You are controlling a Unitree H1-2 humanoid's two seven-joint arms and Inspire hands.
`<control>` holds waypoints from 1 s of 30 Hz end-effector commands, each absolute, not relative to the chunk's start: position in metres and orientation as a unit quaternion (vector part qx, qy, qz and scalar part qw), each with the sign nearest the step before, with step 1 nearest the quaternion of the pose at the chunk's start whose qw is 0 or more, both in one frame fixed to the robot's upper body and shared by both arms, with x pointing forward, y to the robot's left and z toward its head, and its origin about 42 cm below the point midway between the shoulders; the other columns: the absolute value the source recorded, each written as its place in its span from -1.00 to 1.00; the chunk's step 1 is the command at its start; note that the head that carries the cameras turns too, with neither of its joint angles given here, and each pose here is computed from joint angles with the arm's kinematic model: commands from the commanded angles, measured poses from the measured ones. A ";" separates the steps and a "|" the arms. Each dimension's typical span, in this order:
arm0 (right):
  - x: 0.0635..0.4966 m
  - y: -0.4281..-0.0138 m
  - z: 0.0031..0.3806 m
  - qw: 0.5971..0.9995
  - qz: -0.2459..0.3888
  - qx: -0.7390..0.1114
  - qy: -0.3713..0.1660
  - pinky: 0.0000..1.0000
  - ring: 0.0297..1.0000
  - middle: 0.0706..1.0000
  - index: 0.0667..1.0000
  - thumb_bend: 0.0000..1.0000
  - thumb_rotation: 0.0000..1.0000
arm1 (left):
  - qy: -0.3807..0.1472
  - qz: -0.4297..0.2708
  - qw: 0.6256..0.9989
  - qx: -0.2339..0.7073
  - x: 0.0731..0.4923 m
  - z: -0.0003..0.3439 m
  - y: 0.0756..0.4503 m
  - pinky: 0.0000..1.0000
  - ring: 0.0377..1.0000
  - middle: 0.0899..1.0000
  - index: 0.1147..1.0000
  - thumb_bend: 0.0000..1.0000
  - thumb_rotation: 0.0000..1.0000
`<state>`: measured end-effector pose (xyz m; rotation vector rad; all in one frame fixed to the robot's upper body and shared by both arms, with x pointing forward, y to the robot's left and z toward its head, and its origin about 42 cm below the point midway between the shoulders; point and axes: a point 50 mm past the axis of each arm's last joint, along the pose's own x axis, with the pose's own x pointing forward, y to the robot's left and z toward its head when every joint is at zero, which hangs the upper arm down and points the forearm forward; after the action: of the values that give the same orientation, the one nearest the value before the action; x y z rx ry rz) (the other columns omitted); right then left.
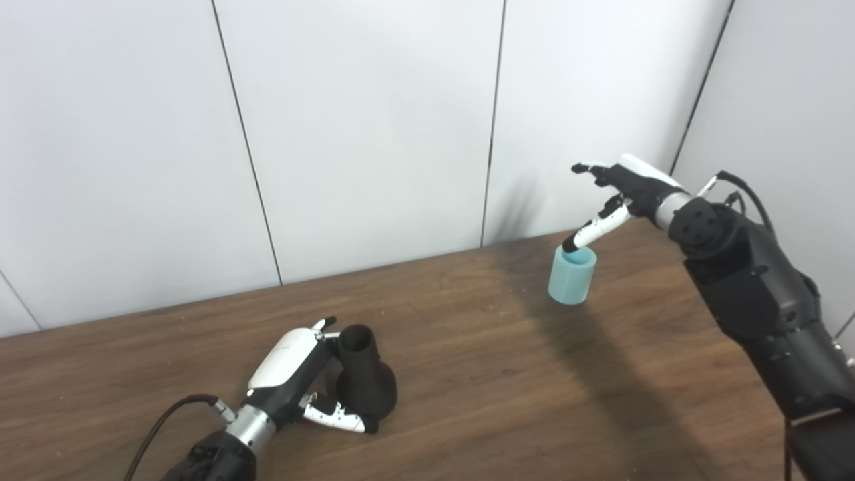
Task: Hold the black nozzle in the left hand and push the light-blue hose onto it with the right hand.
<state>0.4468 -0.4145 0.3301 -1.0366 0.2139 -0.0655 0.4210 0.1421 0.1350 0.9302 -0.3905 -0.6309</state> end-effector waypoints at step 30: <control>0.485 -0.409 0.291 0.839 -0.019 -0.512 0.183 0.53 0.75 0.78 0.76 0.73 -0.84 | -0.037 -0.351 0.784 0.512 0.384 0.057 0.196 1.00 0.22 -0.13 -0.16 0.05 -1.00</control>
<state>0.4760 -0.4045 0.2579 -1.0527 0.4720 0.0232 0.4204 0.1497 0.1335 0.9267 -0.4014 -0.6378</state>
